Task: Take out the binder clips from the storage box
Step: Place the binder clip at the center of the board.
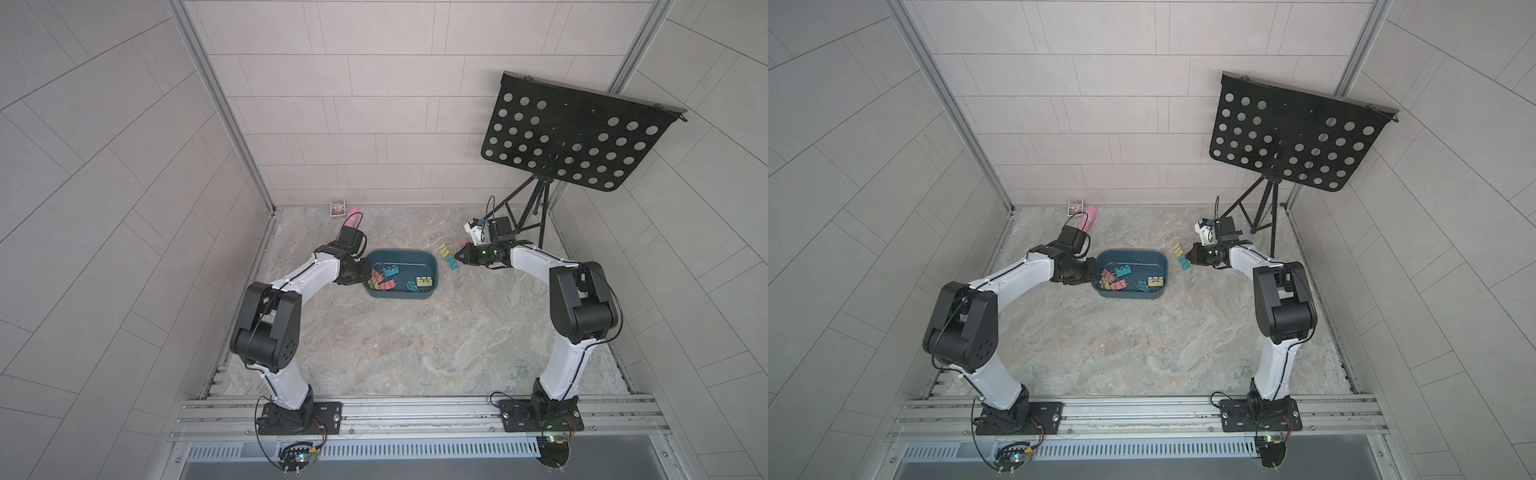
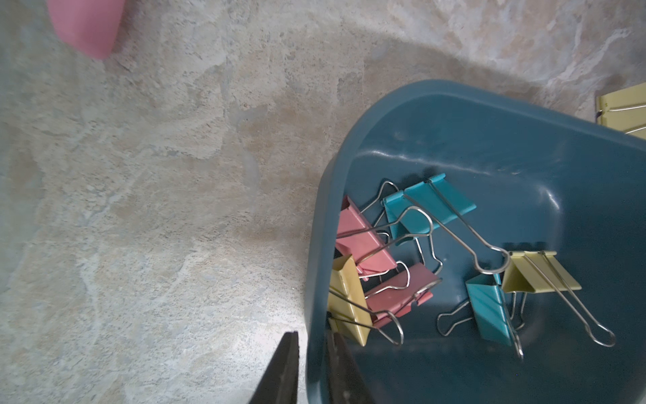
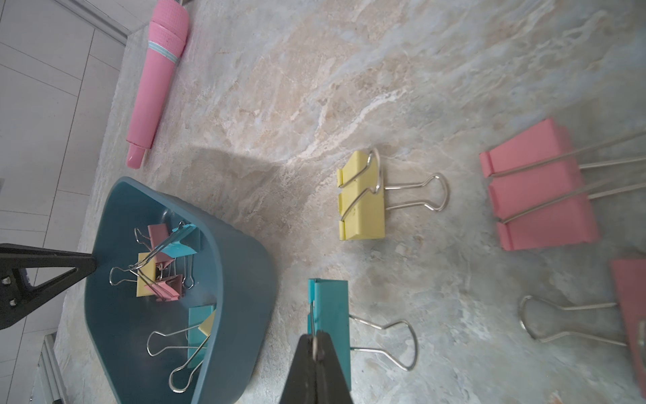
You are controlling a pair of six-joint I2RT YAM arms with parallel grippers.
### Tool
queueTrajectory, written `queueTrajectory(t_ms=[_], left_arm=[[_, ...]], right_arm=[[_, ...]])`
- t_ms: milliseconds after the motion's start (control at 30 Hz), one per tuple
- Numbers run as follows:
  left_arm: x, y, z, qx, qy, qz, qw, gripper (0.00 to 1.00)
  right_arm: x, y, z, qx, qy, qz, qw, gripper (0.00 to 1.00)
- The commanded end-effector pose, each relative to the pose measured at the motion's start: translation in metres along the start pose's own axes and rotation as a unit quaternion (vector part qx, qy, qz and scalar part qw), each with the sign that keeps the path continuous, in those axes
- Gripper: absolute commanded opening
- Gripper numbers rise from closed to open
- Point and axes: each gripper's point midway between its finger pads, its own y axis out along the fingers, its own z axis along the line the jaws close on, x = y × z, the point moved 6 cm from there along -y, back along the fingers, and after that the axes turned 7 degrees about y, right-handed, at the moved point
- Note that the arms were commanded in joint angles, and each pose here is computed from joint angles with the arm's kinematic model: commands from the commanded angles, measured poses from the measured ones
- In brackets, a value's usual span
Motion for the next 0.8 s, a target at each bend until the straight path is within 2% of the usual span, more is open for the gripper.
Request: queueTrajectory(t_ms=[0, 767], left_arm=[[-0.003, -0.008, 0.004, 0.005, -0.006, -0.002, 1.000, 0.24], [-0.003, -0.010, 0.004, 0.004, -0.006, -0.005, 1.000, 0.24]], right_arm=[[0.004, 0.006, -0.006, -0.005, 0.011, -0.007, 1.000, 0.00], [-0.001, 0.025, -0.027, -0.013, 0.045, 0.003, 0.999, 0.00]])
